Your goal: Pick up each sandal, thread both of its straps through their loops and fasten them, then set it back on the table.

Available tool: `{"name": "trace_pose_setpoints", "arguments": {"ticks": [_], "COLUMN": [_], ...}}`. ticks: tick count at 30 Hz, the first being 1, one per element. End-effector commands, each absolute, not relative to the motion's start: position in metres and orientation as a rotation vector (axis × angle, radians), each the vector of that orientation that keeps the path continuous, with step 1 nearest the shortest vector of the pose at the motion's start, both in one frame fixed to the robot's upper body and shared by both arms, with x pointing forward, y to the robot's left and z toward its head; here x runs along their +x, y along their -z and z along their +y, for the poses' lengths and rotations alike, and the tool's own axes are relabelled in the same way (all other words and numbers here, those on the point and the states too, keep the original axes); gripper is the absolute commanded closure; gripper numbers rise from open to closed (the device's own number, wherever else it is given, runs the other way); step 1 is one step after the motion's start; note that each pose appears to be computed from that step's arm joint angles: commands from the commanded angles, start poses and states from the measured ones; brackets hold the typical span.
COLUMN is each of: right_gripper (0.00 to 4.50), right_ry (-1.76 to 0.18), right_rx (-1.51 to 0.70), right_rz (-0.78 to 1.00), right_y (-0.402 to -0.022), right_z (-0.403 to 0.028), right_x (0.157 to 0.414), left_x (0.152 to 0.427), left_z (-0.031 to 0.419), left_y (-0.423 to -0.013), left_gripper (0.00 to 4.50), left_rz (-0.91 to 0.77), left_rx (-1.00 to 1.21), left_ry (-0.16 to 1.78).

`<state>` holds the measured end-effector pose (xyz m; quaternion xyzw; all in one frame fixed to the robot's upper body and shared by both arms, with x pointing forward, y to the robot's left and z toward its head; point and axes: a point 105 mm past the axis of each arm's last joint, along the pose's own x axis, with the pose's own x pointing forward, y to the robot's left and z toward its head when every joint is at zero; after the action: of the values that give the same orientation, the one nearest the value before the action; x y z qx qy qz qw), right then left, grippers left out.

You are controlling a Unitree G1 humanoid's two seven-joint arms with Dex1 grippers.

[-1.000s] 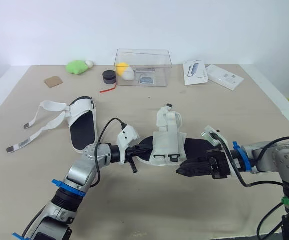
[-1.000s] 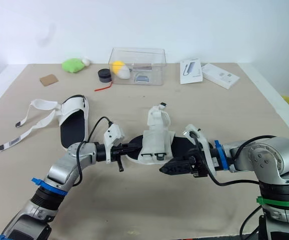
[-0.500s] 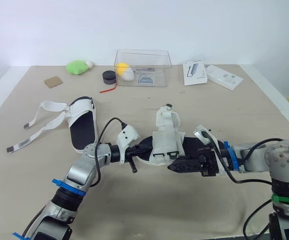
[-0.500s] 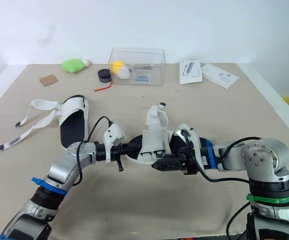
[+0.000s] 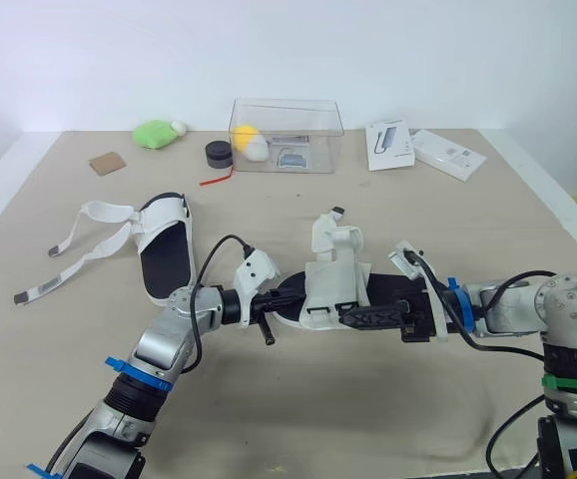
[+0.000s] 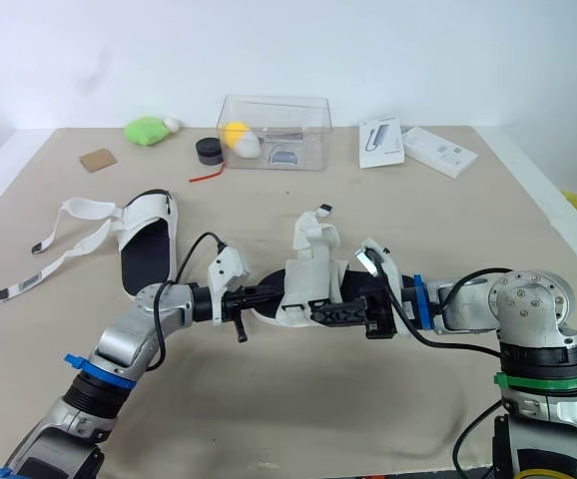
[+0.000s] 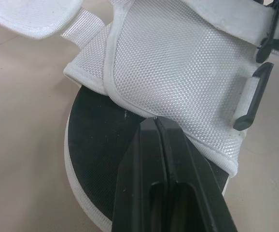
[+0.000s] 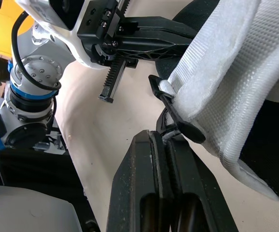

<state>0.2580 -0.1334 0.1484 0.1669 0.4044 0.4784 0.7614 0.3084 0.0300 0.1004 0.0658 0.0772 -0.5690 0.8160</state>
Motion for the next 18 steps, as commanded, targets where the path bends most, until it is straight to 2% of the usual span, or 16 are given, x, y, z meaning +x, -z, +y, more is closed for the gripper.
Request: {"name": "trace_pose_setpoints", "arguments": {"ticks": [1, 10, 18], "right_gripper": [4.43, 4.43, 4.43], "right_ry": [-1.084, -1.163, -1.207], "right_rx": [0.339, 0.279, 0.252], "right_rz": [0.867, 1.017, 1.056], "right_y": [-0.157, -0.129, -0.119], "right_z": [-0.133, -0.132, -0.131], "right_x": [0.249, 0.200, 0.177], "left_x": [0.297, 0.298, 0.297], "left_z": [0.027, 0.026, 0.026], "left_y": [-0.072, -0.072, -0.071], "left_gripper": [4.50, 4.50, 4.50], "left_rz": [0.283, 0.282, 0.285], "left_rx": [0.141, 0.139, 0.137], "left_ry": [1.250, 1.247, 1.247]}}
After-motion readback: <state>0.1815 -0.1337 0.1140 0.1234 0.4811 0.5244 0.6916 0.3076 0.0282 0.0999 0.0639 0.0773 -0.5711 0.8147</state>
